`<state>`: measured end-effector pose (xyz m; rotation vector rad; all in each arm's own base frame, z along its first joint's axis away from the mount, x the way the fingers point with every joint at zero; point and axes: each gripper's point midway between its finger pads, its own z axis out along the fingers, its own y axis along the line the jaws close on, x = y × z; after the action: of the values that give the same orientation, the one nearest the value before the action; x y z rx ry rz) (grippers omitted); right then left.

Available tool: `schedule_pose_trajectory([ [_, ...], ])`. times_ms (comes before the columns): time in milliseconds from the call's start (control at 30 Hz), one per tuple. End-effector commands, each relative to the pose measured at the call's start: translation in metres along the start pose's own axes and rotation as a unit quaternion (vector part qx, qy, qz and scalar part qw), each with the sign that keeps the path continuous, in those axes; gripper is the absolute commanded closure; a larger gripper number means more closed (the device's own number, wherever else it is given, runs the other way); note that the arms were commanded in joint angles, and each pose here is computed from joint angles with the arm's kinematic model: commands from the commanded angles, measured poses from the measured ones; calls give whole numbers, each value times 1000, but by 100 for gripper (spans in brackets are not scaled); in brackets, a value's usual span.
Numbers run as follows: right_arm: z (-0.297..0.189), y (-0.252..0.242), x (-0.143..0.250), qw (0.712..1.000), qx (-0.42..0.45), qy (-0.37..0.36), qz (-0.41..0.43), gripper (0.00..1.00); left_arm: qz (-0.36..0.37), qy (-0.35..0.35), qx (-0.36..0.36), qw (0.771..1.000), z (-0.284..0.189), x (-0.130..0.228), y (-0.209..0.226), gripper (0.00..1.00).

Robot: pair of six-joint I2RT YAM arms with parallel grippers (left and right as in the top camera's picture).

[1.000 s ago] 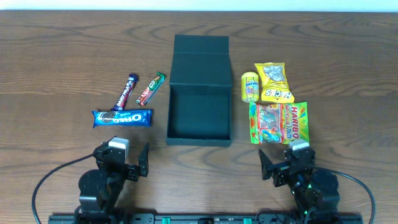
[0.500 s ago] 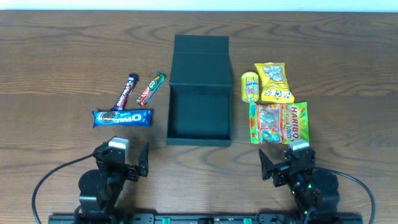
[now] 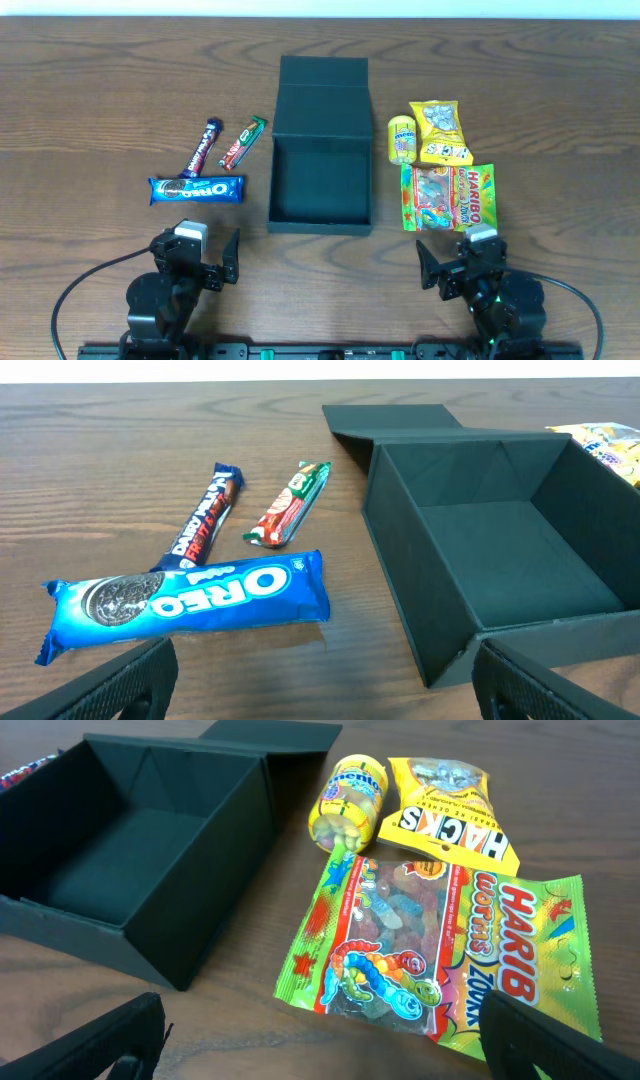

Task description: Pack container

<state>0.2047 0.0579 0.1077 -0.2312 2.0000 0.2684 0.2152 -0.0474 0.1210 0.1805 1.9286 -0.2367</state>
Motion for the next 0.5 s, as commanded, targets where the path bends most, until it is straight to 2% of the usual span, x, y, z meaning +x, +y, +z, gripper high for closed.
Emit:
schedule_pose_trajectory([
  [0, 0, 1, -1, 1000, -1, -4, -8, 1, 5, 7, 6, 1000, 3, 8, -1, 5],
  [267, 0, 4, -1, 1000, -11, -4, 9, 1, 5, 7, 6, 1000, 3, 8, -1, 5],
  [333, -1, 19, -1, 995, -53, 1, 90, 1, 4, 7, 6, 1000, 3, 8, -1, 5],
  [467, -7, 48, -2, 961, -136, 30, 238, 1, 5, 7, 6, 1000, 3, 8, -1, 5],
])
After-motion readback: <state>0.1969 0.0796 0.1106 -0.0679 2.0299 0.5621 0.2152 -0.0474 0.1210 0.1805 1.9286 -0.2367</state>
